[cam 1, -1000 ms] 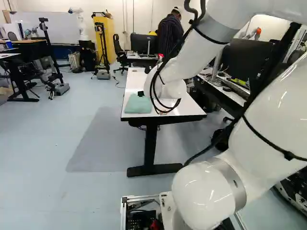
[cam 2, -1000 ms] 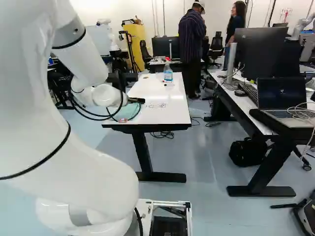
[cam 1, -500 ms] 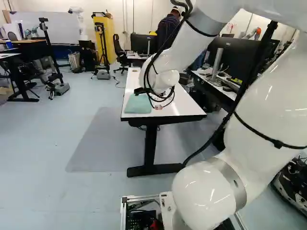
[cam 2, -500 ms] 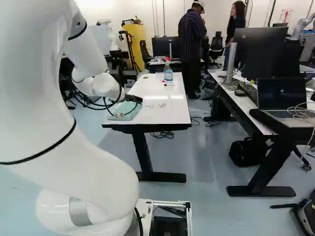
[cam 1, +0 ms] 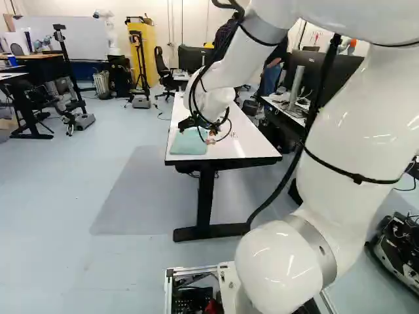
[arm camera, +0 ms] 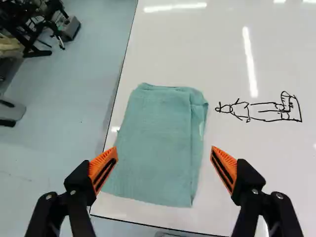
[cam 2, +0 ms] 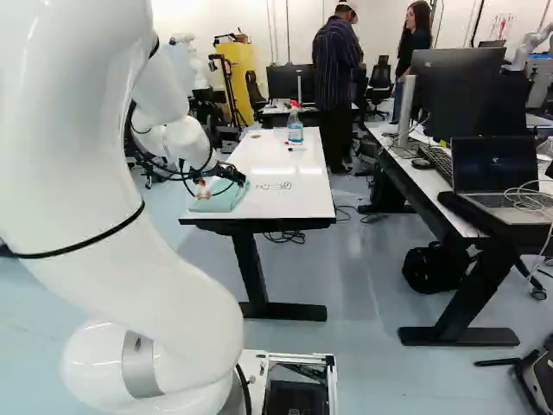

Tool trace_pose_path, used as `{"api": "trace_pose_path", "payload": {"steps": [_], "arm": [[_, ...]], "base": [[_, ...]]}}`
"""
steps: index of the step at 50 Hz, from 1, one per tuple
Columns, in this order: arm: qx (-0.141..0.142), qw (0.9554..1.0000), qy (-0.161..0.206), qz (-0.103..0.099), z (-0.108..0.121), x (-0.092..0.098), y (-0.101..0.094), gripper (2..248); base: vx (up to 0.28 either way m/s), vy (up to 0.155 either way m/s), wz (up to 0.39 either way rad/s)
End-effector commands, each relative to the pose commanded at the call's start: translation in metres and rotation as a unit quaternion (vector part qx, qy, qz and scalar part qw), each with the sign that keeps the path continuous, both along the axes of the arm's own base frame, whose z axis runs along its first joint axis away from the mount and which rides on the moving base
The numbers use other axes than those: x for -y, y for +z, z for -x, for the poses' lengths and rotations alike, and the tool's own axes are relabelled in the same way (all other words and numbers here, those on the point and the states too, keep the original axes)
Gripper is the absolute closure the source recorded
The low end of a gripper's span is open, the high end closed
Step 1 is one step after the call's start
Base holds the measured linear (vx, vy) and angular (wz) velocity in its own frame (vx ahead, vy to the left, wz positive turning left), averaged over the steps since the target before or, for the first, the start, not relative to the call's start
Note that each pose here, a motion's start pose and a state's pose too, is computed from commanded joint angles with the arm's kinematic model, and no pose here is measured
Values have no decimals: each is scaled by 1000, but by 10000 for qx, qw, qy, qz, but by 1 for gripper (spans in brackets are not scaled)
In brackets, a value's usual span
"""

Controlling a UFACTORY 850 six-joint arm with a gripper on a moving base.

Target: Clean the table with the green towel

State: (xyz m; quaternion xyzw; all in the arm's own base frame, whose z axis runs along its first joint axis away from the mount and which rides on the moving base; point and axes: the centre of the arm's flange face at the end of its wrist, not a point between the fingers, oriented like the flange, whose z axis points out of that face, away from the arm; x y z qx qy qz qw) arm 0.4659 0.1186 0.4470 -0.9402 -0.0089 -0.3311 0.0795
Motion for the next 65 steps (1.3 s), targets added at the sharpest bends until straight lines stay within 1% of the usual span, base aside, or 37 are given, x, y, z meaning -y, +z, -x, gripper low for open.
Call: {"api": "trace_pose_path", "payload": {"steps": [21, 29, 35, 59, 65], "arm": [[43, 10000, 78, -17, -41, -19, -1, 3], [67, 9999, 140, -23, -54, -29, -2, 3], [47, 9998, 203, -18, -62, -39, -7, 3], [-192, 9996, 203, 48, -70, -41, -36, 3], [-192, 9996, 203, 48, -70, -41, -36, 3]], "base": [[0, 0, 0], [0, 0, 0], [0, 0, 0], [0, 0, 0], [0, 0, 0]]}}
